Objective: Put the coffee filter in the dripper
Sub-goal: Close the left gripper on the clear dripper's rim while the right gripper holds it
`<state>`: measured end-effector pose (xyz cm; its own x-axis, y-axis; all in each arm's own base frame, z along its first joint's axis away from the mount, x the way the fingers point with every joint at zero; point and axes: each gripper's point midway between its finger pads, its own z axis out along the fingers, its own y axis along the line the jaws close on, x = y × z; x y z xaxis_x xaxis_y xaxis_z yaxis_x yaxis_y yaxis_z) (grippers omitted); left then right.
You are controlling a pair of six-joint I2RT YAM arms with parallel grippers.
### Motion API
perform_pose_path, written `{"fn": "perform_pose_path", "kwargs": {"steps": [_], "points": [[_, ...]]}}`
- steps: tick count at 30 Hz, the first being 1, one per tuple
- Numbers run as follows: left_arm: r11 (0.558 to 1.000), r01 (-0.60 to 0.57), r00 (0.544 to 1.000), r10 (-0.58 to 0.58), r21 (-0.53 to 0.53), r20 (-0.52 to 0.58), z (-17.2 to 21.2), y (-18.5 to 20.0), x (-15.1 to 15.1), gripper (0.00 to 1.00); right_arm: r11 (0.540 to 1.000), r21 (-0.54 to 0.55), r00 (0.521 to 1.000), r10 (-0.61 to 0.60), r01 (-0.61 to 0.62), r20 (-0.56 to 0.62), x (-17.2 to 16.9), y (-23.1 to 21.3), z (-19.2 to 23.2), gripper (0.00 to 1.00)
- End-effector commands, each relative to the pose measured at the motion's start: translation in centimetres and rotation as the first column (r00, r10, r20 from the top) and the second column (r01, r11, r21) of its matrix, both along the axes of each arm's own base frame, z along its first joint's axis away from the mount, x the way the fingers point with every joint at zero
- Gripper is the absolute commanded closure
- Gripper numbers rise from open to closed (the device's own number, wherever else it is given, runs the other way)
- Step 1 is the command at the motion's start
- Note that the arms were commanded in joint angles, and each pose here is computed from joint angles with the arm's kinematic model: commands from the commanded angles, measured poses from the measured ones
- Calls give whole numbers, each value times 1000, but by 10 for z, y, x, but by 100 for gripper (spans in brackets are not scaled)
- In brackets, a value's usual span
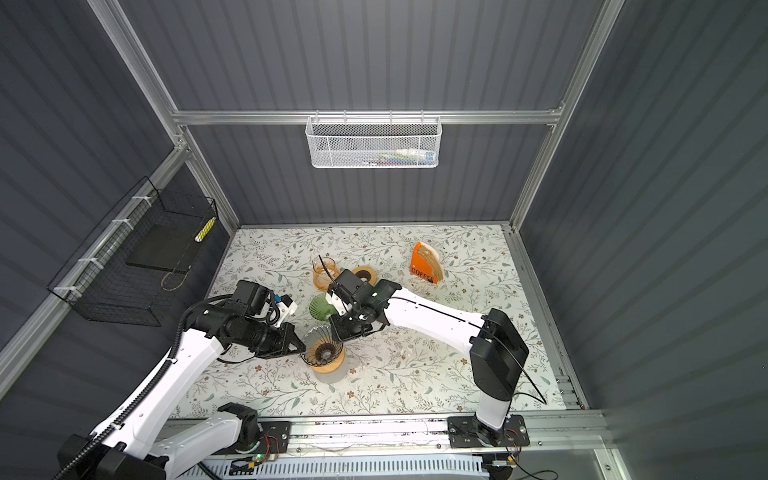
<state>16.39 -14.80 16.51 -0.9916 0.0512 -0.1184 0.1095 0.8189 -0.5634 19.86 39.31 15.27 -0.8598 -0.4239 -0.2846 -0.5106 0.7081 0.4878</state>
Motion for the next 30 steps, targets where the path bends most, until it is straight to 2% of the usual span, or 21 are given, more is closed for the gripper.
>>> {"fn": "perform_pose_path", "kwargs": {"steps": [1,12,30], "points": [[999,17,999,-16,30,-29,-11,2,-5,93,993,-113,1000,-30,29,-8,5,-13,-28,100],[999,14,998,-11,48,-59,-24,2,-6,99,990,-140,999,-31,29,-17,6,-15,-36,100],[998,15,995,-8,69,-100,-41,1,-8,100,986,-167,999,-29,21,-43,4,-15,-54,100]]}}
